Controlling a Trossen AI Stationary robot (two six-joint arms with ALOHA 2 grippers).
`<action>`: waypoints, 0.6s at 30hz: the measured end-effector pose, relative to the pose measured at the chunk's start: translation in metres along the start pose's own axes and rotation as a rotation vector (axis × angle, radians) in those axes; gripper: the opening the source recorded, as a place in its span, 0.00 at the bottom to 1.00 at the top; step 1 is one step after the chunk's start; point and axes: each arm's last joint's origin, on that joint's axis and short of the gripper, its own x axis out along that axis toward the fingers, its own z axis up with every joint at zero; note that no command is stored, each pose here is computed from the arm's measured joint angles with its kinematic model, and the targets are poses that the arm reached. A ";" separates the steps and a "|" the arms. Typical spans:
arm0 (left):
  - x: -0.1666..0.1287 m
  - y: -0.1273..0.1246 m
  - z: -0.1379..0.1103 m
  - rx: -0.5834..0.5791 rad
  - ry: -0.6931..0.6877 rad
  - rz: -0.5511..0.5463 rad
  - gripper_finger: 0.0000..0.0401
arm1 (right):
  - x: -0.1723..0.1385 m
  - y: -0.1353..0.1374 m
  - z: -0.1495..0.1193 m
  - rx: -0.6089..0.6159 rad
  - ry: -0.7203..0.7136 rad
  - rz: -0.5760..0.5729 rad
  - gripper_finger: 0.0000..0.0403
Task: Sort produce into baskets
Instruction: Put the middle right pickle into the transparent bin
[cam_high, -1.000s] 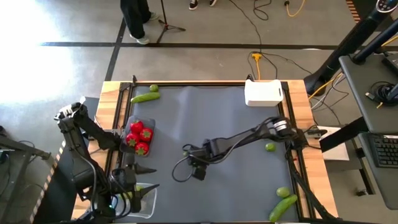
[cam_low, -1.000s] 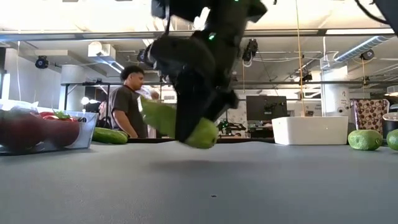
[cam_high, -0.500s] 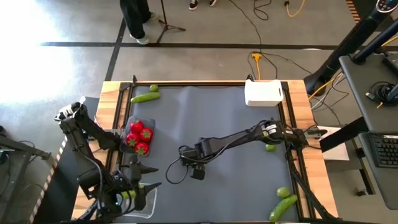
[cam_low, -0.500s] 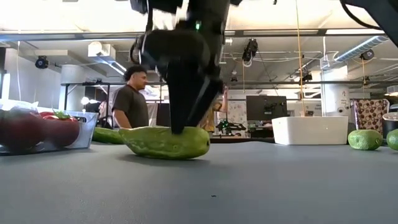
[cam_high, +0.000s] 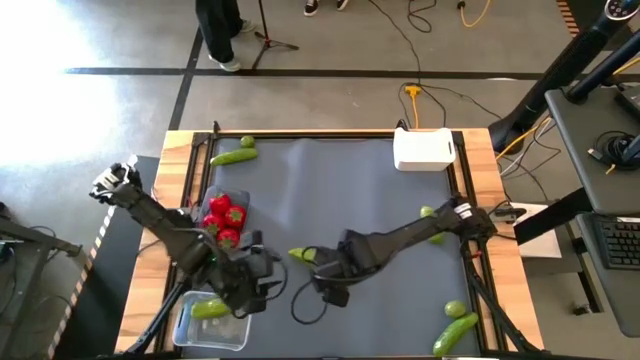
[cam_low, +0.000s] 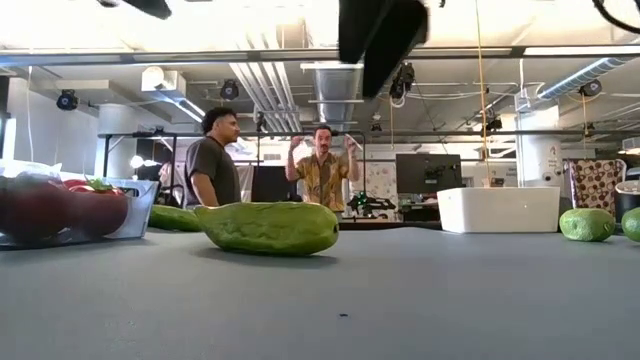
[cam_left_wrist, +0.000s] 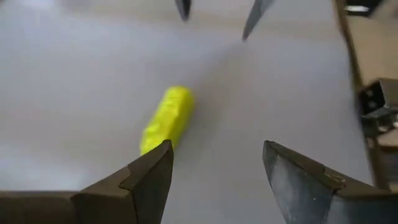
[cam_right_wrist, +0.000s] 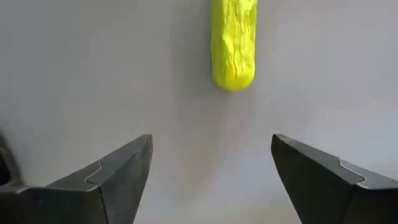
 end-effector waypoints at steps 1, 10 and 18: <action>0.006 0.003 -0.002 0.002 0.012 -0.033 0.58 | -0.005 0.004 -0.005 0.018 -0.010 -0.002 0.80; 0.045 0.000 -0.020 -0.108 -0.094 -0.271 0.58 | -0.050 0.032 -0.059 0.220 -0.136 -0.106 0.75; 0.050 0.001 0.001 -0.119 -0.186 -0.208 0.60 | -0.077 0.035 -0.097 0.380 -0.251 -0.230 0.73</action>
